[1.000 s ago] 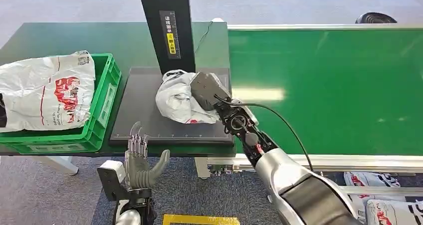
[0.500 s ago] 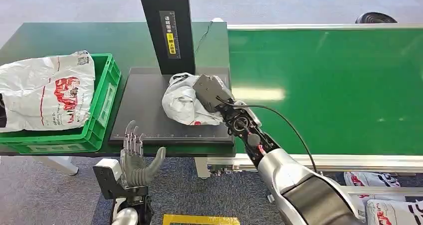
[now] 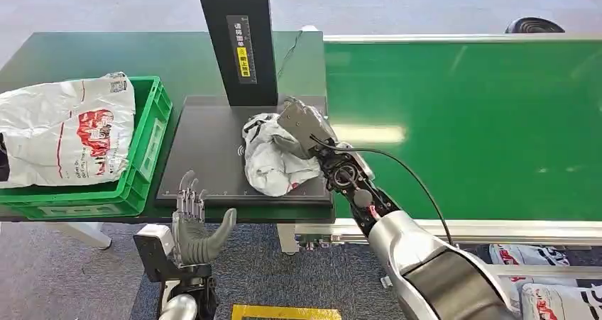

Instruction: Moved the parcel from conveyor to table for the left to box.

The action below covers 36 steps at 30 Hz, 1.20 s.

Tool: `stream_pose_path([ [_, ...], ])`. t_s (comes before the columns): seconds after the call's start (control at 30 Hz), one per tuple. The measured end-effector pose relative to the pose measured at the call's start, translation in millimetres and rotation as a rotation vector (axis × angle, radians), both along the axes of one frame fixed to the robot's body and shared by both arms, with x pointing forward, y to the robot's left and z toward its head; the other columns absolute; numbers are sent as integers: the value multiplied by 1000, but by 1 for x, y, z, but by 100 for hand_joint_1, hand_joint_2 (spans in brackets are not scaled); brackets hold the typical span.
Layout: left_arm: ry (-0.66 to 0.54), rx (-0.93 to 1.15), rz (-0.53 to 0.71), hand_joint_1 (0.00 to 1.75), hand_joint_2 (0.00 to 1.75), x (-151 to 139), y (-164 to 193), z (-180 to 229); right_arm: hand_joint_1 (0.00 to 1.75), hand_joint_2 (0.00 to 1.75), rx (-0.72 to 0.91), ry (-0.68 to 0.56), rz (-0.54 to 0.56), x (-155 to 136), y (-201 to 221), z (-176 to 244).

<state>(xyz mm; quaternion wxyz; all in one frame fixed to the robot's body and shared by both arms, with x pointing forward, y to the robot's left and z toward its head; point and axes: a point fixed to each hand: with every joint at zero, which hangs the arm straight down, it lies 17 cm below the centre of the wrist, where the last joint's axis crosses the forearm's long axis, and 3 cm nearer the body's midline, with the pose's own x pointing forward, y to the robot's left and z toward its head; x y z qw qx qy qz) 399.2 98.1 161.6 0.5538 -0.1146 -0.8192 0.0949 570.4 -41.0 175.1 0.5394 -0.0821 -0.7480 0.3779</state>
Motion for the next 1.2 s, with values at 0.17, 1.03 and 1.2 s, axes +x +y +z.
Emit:
stream_pose_path([
  [0.17, 0, 1, 1, 0, 175, 0, 0, -1, 0, 175, 4, -2, -2, 2, -1, 4],
  [1.03, -30, 101, 3, 0, 175, 3, -6, 6, 0, 175, 135, -210, 15, 0, -14, 53],
  [1.2, -37, 119, 9, 0, 175, 4, -3, 9, 0, 175, 204, -341, -50, 0, -46, 89],
])
